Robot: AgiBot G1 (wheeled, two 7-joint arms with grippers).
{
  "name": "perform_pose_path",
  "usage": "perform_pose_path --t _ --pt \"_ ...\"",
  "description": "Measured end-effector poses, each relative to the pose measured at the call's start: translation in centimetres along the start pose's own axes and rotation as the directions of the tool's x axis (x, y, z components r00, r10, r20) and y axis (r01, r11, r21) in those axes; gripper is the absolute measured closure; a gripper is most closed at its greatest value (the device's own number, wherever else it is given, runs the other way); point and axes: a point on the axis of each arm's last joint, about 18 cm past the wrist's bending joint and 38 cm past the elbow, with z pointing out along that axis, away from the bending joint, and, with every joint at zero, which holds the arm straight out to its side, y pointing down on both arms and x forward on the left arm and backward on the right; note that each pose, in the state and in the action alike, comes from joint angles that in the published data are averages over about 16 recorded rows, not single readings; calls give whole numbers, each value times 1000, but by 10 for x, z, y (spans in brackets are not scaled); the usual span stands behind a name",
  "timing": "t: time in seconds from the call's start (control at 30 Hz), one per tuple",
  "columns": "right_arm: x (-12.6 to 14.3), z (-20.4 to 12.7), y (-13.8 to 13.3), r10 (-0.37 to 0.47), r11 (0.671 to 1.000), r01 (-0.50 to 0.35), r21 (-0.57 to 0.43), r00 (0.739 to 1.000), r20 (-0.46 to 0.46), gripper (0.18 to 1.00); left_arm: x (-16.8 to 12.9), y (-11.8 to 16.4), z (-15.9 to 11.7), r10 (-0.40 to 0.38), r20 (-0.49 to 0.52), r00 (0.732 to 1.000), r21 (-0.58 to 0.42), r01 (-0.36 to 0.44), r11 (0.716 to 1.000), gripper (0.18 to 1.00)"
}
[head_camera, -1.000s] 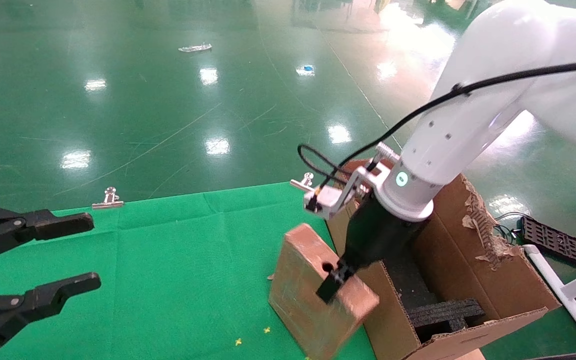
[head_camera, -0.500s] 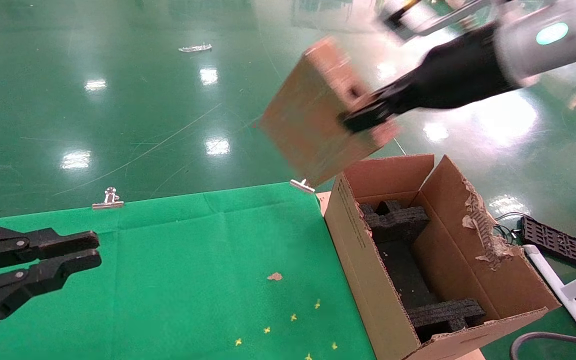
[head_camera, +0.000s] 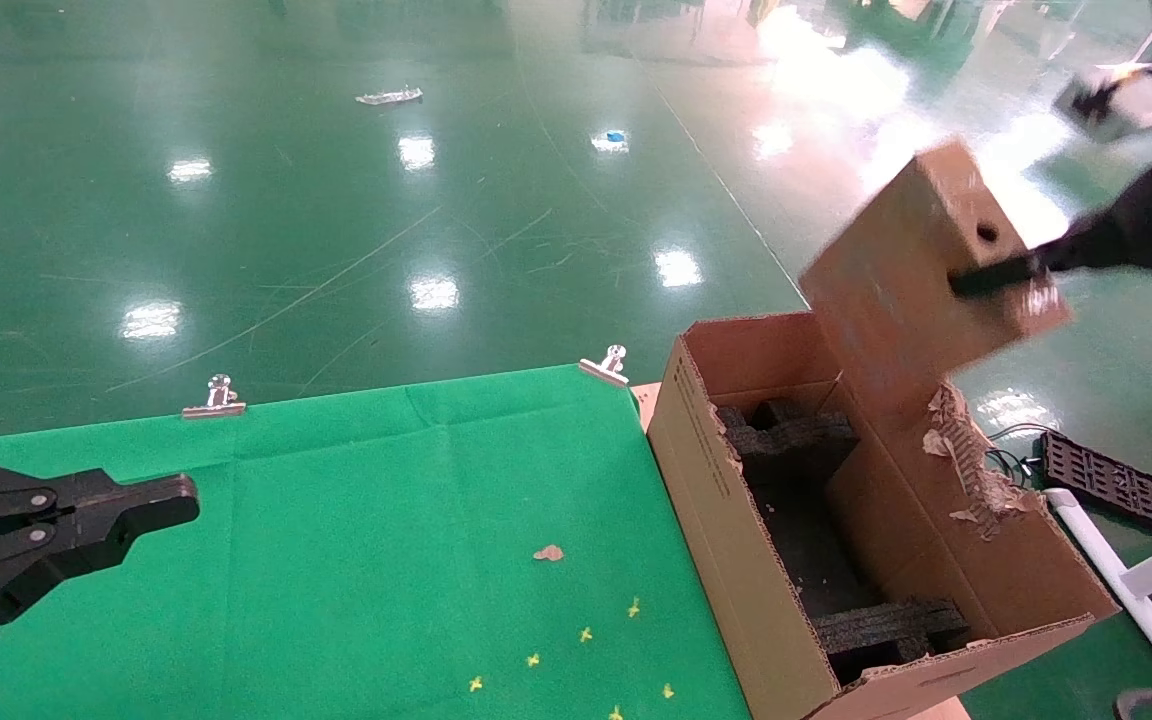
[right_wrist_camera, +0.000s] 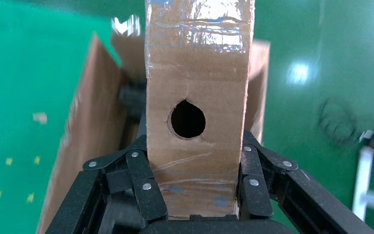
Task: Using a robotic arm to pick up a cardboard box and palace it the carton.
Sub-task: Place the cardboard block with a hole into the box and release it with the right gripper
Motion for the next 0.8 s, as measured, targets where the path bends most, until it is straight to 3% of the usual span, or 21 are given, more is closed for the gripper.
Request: perform_pose_path --t 0.37,0.8 --pt "20 52 54 147 970 -155 -189 988 -56 853 0 0 0 0 0 1000 0 0 1000 961" --pt "25 111 87 177 933 -210 -293 975 -134 855 0 0 0 0 0 1000 0 0 1000 804"
